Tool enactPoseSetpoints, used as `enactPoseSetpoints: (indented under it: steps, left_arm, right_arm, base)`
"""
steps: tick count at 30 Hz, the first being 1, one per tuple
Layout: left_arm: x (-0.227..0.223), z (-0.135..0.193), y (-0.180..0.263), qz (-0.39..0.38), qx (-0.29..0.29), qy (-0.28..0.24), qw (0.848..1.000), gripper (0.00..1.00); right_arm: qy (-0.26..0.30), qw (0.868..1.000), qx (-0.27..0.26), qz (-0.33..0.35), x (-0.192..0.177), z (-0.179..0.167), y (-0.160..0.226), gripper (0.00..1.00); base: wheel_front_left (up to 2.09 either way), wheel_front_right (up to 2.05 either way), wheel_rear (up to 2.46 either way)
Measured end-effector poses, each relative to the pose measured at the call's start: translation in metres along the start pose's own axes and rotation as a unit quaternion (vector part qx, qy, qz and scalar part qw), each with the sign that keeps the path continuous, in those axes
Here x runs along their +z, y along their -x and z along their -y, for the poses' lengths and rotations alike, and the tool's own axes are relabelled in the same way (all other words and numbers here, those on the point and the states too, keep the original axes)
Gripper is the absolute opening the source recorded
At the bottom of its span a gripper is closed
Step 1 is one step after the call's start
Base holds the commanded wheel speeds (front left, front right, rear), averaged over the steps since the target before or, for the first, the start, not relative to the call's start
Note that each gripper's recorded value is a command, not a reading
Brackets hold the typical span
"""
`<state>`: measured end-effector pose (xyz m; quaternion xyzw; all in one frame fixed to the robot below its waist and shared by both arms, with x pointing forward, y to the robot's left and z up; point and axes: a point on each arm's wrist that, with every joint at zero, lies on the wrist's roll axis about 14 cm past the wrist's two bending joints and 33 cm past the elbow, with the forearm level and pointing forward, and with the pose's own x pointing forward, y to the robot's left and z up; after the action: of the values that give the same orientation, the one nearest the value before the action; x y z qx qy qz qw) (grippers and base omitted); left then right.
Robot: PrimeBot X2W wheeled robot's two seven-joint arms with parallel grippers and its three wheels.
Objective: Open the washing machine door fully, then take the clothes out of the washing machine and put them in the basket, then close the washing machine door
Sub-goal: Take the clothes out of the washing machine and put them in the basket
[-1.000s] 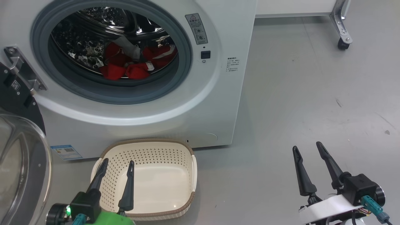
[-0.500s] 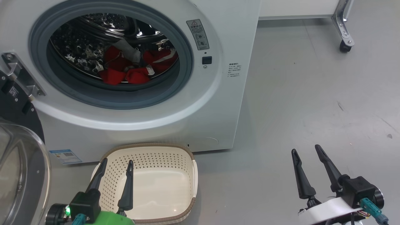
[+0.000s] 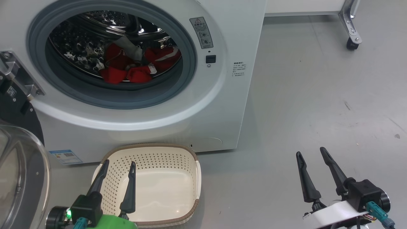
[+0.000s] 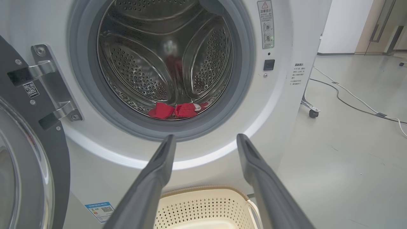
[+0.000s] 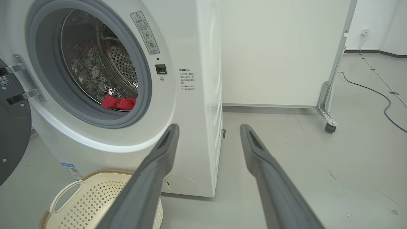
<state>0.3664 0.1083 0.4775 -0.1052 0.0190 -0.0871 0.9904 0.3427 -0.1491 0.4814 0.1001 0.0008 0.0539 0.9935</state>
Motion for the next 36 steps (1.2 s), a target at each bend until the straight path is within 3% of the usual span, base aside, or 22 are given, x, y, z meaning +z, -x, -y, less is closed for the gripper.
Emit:
enactPoseSetpoints:
  steps: [12,27,36]
  left_arm:
    - [-0.004,0.002,-0.013,-0.008,-0.005,0.007,1.0,1.0]
    - [-0.016,0.002,-0.075,-0.034,-0.024,0.027,0.999,1.0]
    - [-0.041,-0.019,-0.124,-0.08,-0.024,0.02,0.996,1.0]
  right_arm:
    - [-0.003,1.0,0.0,-0.01,-0.006,0.0,-0.007,1.0]
    - [-0.021,0.999,-0.002,-0.036,-0.026,0.0,-0.03,1.0]
    - [-0.036,0.998,-0.004,-0.049,-0.038,0.0,-0.043,1.0]
  base:
    - [0.0,0.0,0.0]
    - [0.0,0.0,0.0]
    - [0.0,0.0,0.0]
